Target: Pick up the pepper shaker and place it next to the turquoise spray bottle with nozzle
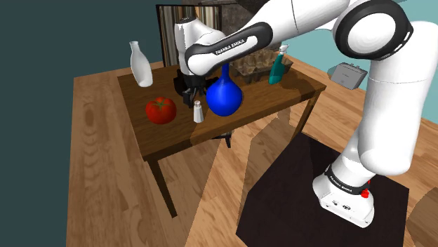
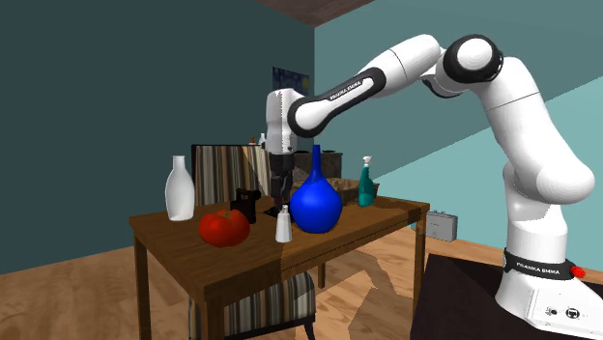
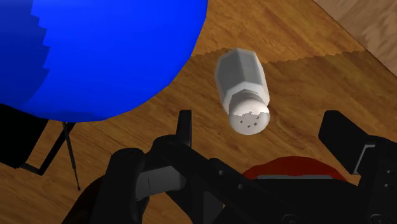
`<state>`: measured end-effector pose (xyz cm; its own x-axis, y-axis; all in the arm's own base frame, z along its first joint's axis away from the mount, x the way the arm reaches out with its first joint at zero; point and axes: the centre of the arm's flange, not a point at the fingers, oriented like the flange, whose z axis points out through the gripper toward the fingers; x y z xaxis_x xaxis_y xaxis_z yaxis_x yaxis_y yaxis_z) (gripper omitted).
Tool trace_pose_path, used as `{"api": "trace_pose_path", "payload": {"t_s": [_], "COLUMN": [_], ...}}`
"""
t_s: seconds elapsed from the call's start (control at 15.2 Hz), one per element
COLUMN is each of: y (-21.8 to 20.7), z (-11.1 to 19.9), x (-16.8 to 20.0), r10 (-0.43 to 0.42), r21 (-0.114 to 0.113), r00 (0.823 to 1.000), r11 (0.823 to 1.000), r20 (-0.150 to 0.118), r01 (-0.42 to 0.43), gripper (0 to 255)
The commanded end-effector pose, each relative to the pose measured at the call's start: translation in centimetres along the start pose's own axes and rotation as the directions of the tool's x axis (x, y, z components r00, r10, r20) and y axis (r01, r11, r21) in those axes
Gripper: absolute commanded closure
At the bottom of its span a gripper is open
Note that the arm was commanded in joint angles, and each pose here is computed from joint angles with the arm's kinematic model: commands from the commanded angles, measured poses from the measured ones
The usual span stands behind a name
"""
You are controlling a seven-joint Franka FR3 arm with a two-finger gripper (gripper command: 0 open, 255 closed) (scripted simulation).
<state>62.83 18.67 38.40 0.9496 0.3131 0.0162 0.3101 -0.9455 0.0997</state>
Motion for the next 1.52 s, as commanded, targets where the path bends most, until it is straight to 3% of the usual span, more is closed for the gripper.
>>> {"api": "trace_pose_path", "payload": {"t_s": [0.0, 0.33, 0.79, 0.86, 1.45], "y": [0.0, 0.0, 0.0, 0.0, 0.0], "z": [1.1, 3.5, 3.5, 3.5, 3.5], "x": [0.2, 0.2, 0.2, 0.2, 0.2], "r10": [-0.002, -0.002, -0.002, -0.002, -0.002], "r21": [-0.001, -0.001, -0.001, -0.001, -0.001], "r00": [1.000, 1.000, 1.000, 1.000, 1.000], "r11": [1.000, 1.000, 1.000, 1.000, 1.000], "r20": [-0.002, -0.002, -0.001, -0.001, -0.002], "r01": [0.002, 0.002, 0.002, 0.002, 0.002], "gripper": [0, 0, 0, 255, 255]}}
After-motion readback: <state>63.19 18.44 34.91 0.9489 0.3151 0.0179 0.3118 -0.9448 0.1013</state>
